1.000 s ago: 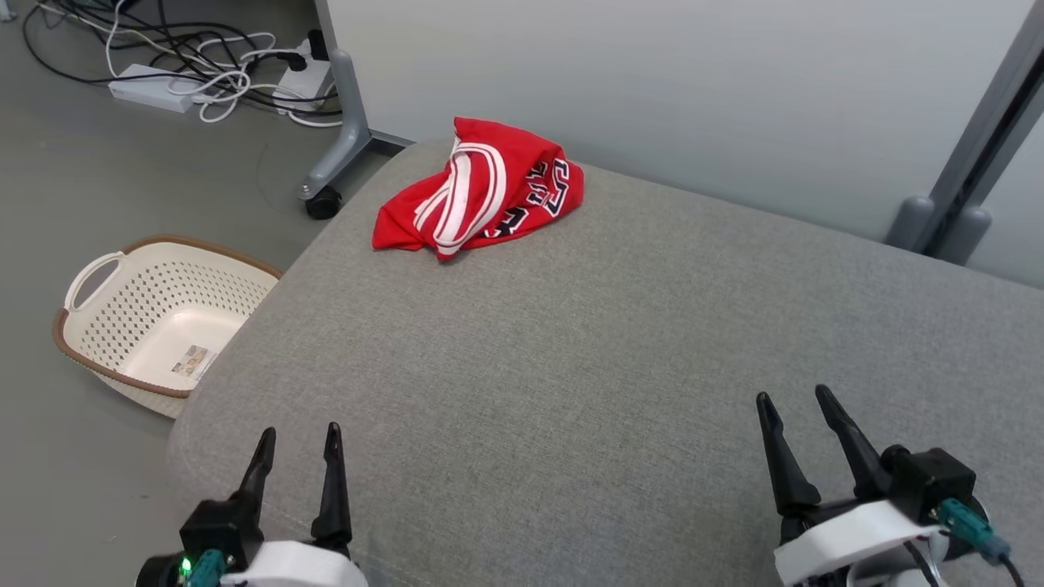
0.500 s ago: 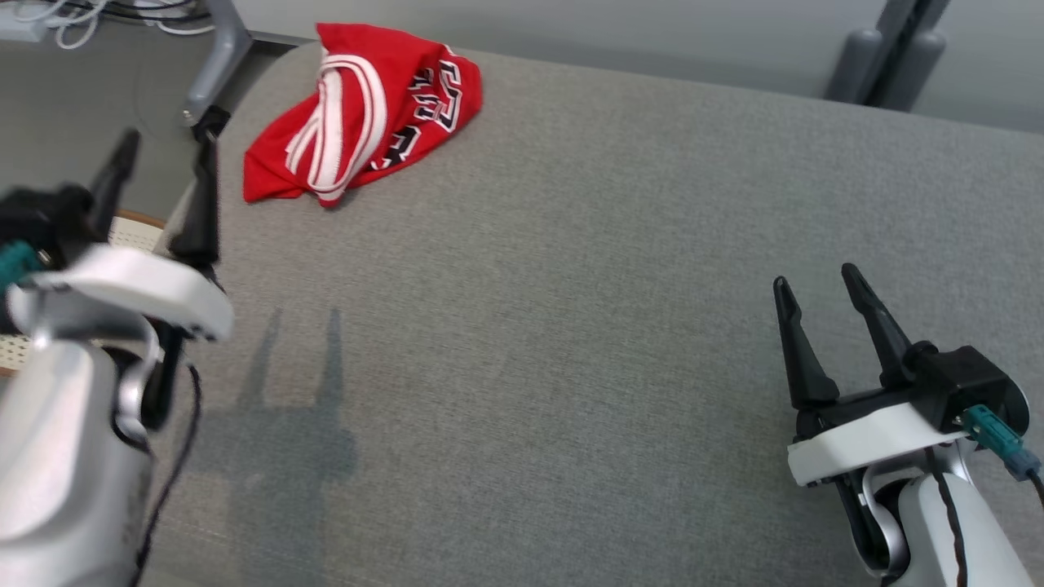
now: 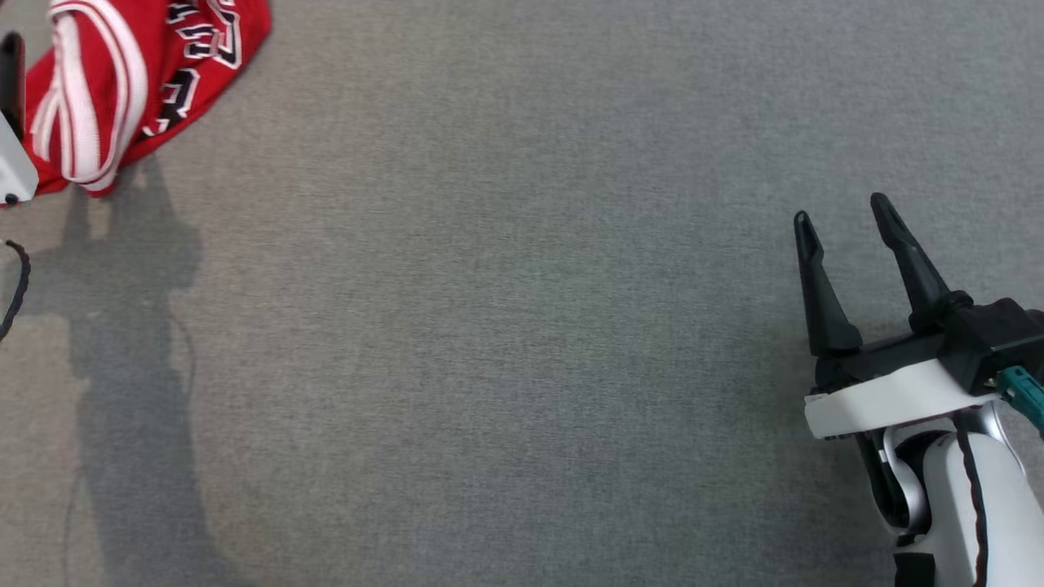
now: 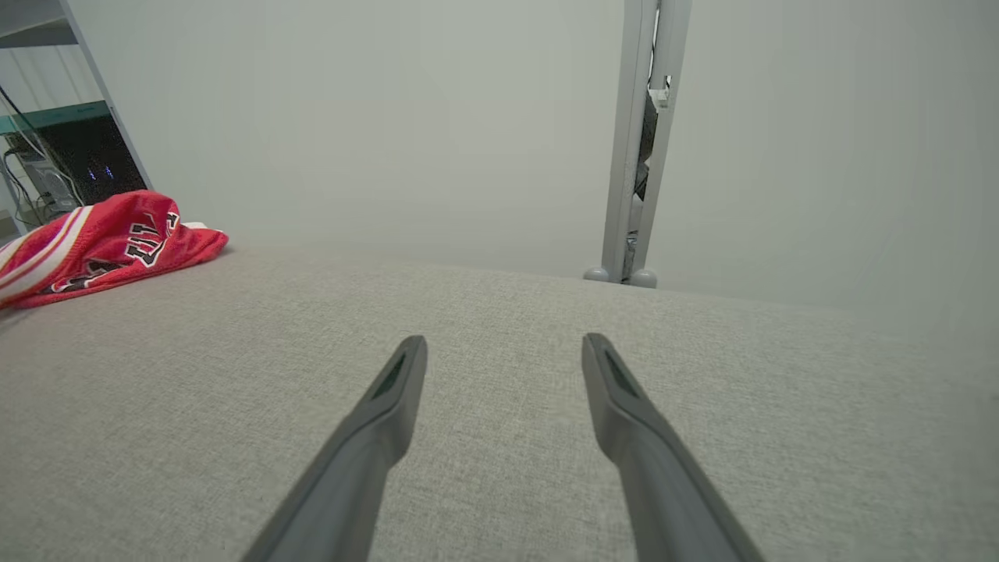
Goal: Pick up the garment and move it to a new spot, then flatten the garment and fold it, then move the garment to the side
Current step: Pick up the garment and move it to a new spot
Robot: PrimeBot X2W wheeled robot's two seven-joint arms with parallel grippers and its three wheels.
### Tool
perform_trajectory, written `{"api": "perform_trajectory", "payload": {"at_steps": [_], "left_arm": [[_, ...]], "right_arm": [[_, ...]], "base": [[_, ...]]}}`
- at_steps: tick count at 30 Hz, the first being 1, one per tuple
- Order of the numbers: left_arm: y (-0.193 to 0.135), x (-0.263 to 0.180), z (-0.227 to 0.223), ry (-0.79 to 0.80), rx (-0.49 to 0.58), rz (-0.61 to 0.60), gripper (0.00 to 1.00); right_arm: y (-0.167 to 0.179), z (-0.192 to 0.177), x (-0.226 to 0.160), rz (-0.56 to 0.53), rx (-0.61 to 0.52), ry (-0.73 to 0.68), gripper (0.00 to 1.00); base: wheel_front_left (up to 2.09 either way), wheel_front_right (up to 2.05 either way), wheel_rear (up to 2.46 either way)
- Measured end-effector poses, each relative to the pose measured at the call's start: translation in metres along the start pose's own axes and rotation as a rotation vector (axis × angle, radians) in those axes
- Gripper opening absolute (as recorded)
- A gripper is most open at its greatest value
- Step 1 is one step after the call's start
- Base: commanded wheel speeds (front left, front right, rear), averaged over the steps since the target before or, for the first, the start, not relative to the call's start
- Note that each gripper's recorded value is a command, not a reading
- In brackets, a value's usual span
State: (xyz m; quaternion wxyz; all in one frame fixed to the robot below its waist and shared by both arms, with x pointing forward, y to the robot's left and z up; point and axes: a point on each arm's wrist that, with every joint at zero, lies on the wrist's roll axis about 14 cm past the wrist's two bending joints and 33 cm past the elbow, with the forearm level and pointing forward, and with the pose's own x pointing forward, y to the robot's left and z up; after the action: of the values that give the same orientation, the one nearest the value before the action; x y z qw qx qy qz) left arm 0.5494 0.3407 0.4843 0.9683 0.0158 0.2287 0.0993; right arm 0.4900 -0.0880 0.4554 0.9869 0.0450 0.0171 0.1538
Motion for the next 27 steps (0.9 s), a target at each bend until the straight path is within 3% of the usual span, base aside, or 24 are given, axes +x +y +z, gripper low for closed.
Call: {"api": "perform_trajectory", "payload": {"at_steps": [7, 17, 18, 19, 20, 21, 27], "left_arm": [[-0.021, 0.036, -0.072, 0.221, -0.009, -0.004, 1.00], [-0.012, 0.045, -0.115, 0.305, -0.023, 0.072, 1.00], [-0.011, 0.044, -0.118, 0.311, -0.023, 0.074, 0.87], [-0.011, 0.044, -0.120, 0.315, -0.021, 0.076, 0.42], [-0.011, 0.044, -0.121, 0.313, -0.017, 0.077, 0.14], [-0.011, 0.044, -0.121, 0.308, -0.013, 0.078, 0.00], [-0.012, 0.048, -0.090, 0.194, 0.010, 0.067, 0.00]], "right_arm": [[-0.031, -0.013, -0.008, -0.075, -0.039, 0.044, 1.00], [-0.034, -0.022, -0.011, -0.082, -0.038, 0.070, 1.00], [-0.034, -0.022, -0.011, -0.082, -0.038, 0.070, 1.00], [-0.034, -0.022, -0.011, -0.082, -0.038, 0.070, 1.00], [-0.034, -0.021, -0.011, -0.082, -0.038, 0.068, 1.00], [-0.034, -0.021, -0.012, -0.082, -0.038, 0.067, 1.00], [-0.037, -0.014, -0.015, -0.094, -0.038, 0.045, 1.00]], "base": [[0.00, 0.00, 0.00], [0.00, 0.00, 0.00], [0.00, 0.00, 0.00], [0.00, 0.00, 0.00], [0.00, 0.00, 0.00], [0.00, 0.00, 0.00], [0.00, 0.00, 0.00]]}}
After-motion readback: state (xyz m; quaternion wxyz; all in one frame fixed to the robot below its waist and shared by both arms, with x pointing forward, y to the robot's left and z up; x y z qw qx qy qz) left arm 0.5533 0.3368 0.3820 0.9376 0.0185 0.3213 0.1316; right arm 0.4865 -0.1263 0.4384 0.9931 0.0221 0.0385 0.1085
